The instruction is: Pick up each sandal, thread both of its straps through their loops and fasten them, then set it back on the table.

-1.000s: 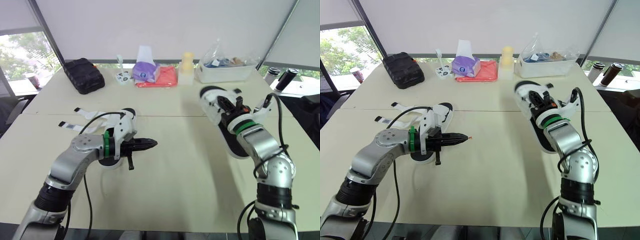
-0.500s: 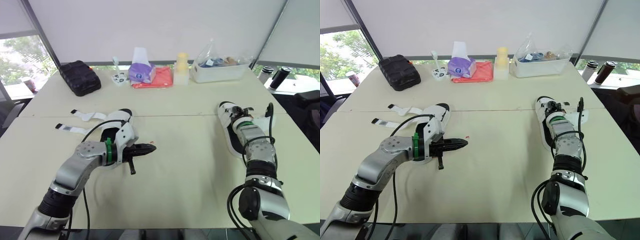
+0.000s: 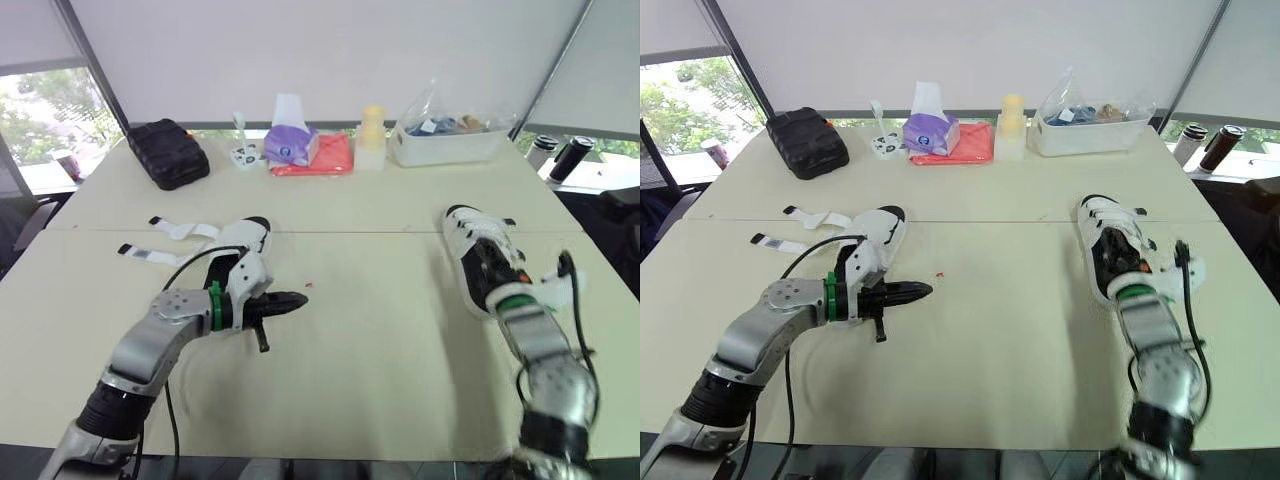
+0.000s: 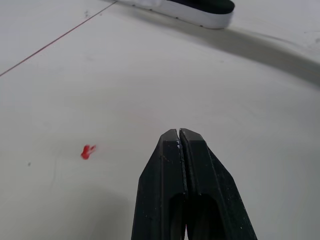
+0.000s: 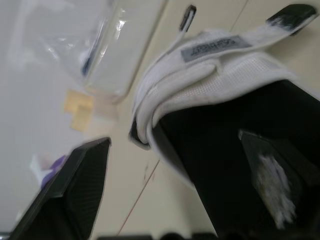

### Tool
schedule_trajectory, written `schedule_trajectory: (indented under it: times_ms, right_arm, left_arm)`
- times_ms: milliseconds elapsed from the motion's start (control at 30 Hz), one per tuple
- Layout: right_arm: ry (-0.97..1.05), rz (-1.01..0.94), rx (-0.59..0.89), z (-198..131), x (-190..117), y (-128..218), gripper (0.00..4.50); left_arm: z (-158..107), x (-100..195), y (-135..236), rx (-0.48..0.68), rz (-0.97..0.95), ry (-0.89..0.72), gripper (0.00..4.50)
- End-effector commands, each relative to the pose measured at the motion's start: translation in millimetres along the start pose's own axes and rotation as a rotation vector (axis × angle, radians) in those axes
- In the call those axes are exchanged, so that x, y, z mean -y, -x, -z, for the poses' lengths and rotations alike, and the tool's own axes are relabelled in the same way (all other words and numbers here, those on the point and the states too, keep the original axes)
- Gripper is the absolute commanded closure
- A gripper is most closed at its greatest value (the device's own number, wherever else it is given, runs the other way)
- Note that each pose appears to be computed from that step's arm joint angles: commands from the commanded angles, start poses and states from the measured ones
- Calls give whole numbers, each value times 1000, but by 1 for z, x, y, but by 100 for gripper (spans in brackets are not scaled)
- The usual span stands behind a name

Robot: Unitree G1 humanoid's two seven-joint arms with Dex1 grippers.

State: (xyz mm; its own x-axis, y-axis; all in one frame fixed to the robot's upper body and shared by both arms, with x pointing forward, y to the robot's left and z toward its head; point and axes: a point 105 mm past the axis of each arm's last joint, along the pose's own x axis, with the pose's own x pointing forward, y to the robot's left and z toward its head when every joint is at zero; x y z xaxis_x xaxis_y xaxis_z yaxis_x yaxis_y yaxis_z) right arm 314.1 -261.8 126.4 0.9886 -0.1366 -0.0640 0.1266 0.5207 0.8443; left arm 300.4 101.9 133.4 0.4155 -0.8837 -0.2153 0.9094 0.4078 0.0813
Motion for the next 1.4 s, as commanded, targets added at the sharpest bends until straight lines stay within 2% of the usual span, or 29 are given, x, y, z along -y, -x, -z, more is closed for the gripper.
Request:
schedule_trajectory:
  times_ms: [33,100,233,333,400,467,600,800,1000,1133,1267,1400]
  right_arm:
    - [6,-192,-67,9,-37,38,3]
    - [87,-337,-162,23,-60,57,3]
    - [337,-626,-457,62,-96,92,3]
    - [504,-809,-634,87,-116,102,3]
    - [608,-860,-687,99,-119,99,3]
    - [705,-875,-694,107,-117,88,3]
    - [785,-910,-699,116,-112,74,3]
    - [812,-962,-706,117,-111,61,3]
    - [865,-1014,-711,118,-117,59,3]
    - [882,-1034,-708,115,-121,68,3]
    - [886,-1032,-699,113,-123,75,3]
    - [880,-1008,-676,112,-124,76,3]
  left_arm:
    - [-11,-4,5,64,-51,11,450]
    - [-11,-7,7,67,-74,16,450]
    - [-21,-22,13,92,-153,5,450]
    - [-32,-36,24,129,-268,-2,450]
    - [-31,-36,34,100,-311,-29,450]
    - [-32,-33,47,53,-356,-111,450]
    - [-46,-44,84,-35,-558,-409,450]
    - [-32,-50,113,-385,-583,-1007,450]
    - [-23,-66,105,-410,-633,-1085,450]
    - [-23,-88,97,-436,-705,-1156,450]
    - [-30,-106,87,-410,-777,-1187,450]
    - [-27,-114,68,-381,-740,-1187,450]
